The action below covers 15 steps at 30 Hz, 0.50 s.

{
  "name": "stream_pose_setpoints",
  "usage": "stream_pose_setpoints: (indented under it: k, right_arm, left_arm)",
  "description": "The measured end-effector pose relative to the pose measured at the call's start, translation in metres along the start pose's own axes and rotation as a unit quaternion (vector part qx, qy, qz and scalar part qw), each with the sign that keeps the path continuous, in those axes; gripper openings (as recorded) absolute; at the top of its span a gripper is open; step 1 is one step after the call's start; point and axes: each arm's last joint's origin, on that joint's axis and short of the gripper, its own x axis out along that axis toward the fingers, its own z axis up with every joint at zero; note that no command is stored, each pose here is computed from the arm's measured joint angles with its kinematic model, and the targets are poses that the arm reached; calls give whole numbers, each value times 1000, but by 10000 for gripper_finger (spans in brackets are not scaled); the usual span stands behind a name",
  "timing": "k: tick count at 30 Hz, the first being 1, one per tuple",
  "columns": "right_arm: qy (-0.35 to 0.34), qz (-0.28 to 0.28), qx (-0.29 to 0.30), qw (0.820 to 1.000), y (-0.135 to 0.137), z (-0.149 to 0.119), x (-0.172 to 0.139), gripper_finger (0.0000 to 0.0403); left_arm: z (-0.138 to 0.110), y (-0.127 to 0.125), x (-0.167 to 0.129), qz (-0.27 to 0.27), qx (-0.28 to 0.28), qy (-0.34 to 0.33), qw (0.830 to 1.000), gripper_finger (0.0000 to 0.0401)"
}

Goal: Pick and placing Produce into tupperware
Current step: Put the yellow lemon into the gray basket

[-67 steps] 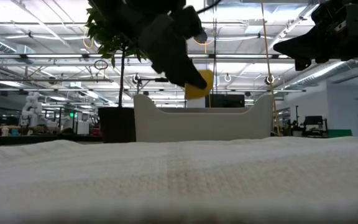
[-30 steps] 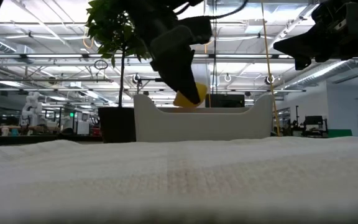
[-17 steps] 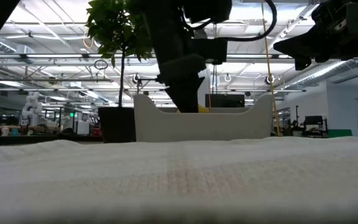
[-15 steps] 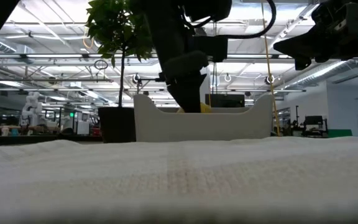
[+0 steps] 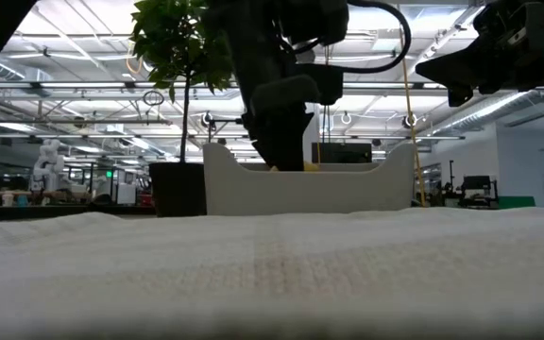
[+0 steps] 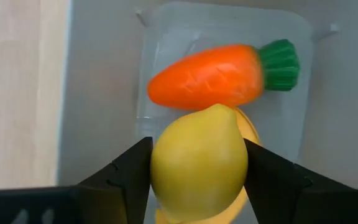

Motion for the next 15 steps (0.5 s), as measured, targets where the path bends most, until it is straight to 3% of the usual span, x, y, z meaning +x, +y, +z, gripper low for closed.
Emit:
stream_pose_setpoints:
  k: [15]
  right_arm:
    - [0, 0, 4, 1000, 0, 0, 0, 0]
  left_arm:
    - [2, 8, 1, -13, -11, -4, 1000, 211]
